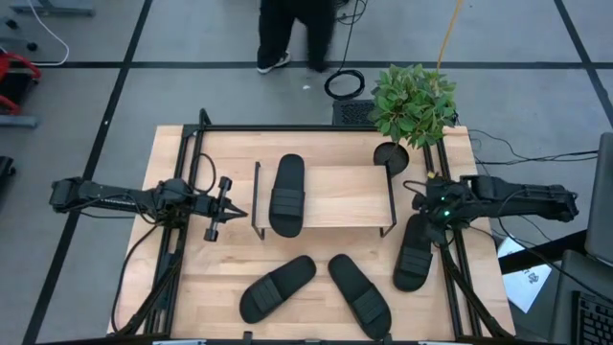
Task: Pick and place slides into the shelf
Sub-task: Put the black slipper on the shelf
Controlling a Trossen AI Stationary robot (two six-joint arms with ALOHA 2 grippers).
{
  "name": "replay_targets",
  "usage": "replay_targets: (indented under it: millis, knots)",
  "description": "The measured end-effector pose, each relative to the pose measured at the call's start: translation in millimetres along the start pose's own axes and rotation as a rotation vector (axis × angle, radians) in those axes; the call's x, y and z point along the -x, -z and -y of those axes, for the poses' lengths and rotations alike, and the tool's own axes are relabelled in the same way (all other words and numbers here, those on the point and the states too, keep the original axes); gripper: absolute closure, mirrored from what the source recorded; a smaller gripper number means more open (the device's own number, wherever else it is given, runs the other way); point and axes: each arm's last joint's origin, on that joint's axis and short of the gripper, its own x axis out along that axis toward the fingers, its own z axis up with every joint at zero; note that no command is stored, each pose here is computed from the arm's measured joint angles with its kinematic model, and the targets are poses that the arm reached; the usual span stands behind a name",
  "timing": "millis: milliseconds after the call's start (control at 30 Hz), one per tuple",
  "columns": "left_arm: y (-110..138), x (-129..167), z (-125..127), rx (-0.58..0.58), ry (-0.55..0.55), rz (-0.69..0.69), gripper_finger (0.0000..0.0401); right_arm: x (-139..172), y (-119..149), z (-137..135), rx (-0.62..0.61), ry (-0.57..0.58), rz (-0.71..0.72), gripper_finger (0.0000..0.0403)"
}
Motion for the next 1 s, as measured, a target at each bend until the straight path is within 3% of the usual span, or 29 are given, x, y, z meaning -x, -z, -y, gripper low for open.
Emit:
replay_targets:
  millis: [333, 533, 1000]
  knots:
    - [1.1, 0.0, 0.2, 0.003, 0.002, -0.011, 0.0396, -30.6, 15.3, 29.1, -0.12, -0.075, -0.165, 0.0117]
    - [1.1, 0.0, 0.3, 0.003, 0.003, -0.011, 0.0396, -38.4, 14.4, 25.2, -0.067, -0.12, -0.163, 0.0117]
    - [1.1, 0.0, 0.3, 0.004, 0.003, -0.011, 0.0396, -48.9, 22.9, 17.0, -0.054, -0.007, -0.183, 0.0117]
